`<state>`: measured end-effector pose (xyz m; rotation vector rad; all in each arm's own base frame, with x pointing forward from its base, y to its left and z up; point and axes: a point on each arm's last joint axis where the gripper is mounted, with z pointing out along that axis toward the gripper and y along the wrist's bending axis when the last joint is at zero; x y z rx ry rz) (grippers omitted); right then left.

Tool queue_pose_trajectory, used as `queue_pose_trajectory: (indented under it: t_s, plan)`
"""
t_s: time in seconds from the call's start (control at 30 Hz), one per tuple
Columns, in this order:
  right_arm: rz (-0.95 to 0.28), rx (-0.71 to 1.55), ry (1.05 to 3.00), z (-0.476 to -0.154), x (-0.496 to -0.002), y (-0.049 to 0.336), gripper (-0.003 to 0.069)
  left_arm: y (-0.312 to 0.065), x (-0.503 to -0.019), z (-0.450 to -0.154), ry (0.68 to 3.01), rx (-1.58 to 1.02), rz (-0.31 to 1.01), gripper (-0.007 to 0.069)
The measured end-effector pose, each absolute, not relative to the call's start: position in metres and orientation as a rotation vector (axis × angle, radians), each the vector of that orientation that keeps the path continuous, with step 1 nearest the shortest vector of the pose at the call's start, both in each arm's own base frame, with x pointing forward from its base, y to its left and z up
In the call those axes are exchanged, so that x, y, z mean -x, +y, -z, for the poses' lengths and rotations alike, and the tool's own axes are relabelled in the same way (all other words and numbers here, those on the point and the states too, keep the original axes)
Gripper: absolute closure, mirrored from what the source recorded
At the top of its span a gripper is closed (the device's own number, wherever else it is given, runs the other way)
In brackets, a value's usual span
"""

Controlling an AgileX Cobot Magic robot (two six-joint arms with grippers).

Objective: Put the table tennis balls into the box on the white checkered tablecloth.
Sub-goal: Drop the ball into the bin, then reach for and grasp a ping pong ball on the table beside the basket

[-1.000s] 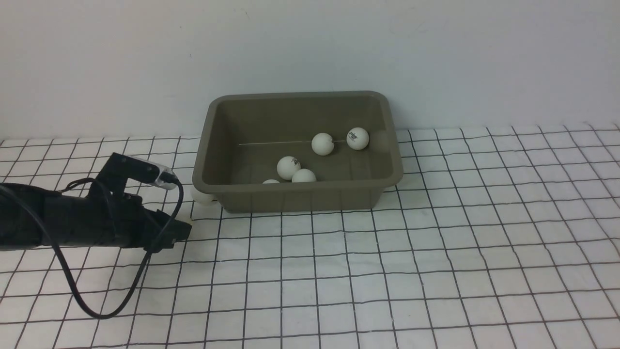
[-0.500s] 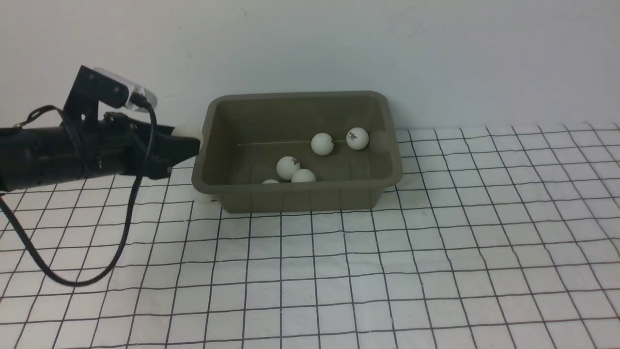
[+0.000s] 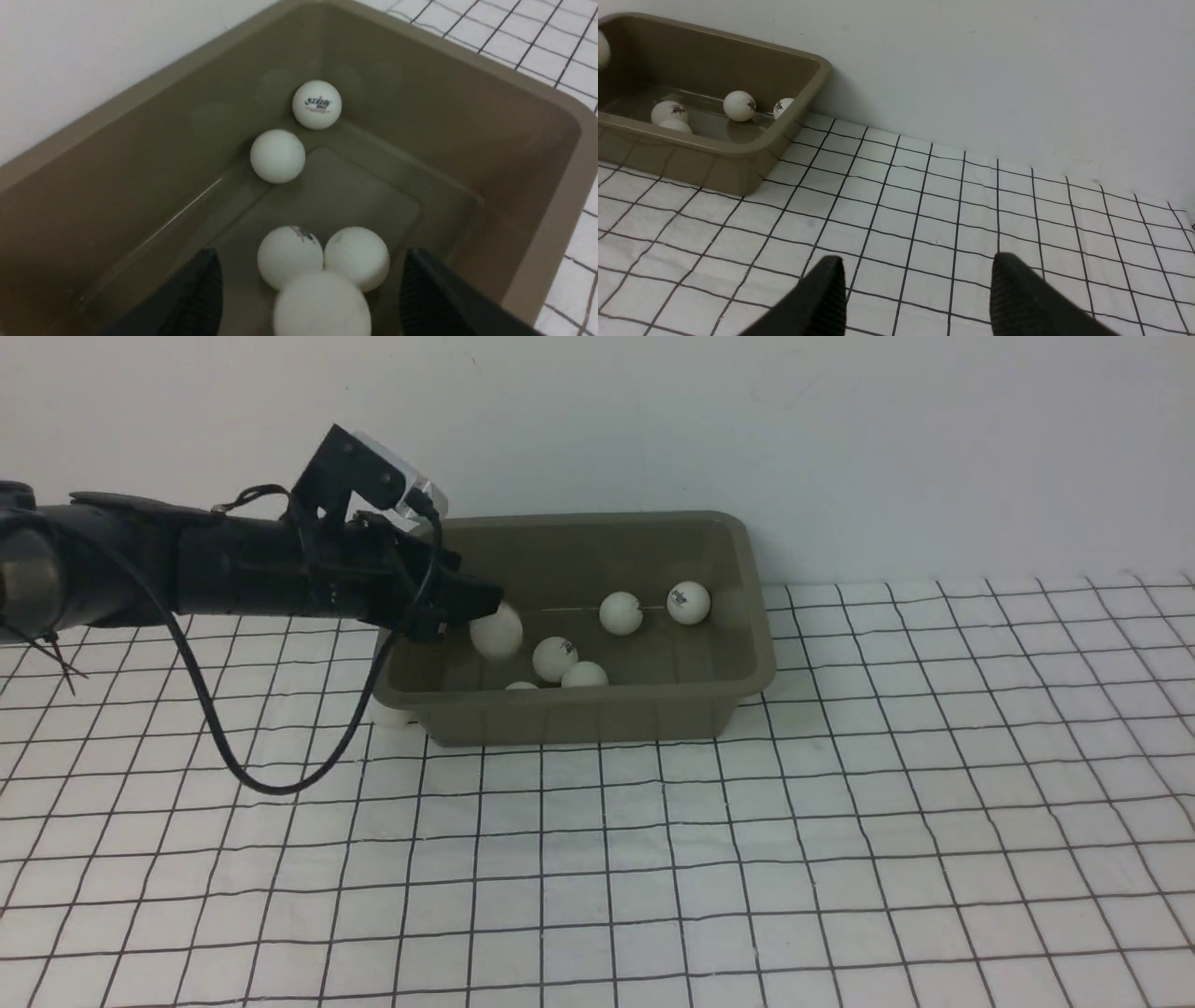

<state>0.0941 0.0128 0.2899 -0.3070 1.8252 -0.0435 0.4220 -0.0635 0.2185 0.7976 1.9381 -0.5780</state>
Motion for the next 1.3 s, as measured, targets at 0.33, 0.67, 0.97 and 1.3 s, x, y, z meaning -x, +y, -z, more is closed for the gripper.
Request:
queue_pose_trajectory:
  t_s: [0.33,0.67,0.97,1.3]
  plan:
    - [0.041,0.308,1.84,-0.288,-0.094,0.013,0.027,0.015,-0.4,-0.26,2.077,-0.655,0.499,0.016]
    - [0.041,0.308,1.84,-0.288,-0.094,0.013,0.027,0.087,-0.383,-0.242,1.979,-0.797,0.558,0.0168]
    - [0.041,0.308,1.841,-0.288,-0.094,0.013,0.027,0.071,-0.399,-0.19,2.016,-0.942,0.571,0.0168]
    - [0.041,0.309,1.845,-0.288,-0.094,0.013,0.027,0.041,-0.415,-0.148,2.046,-1.025,0.553,0.0154]
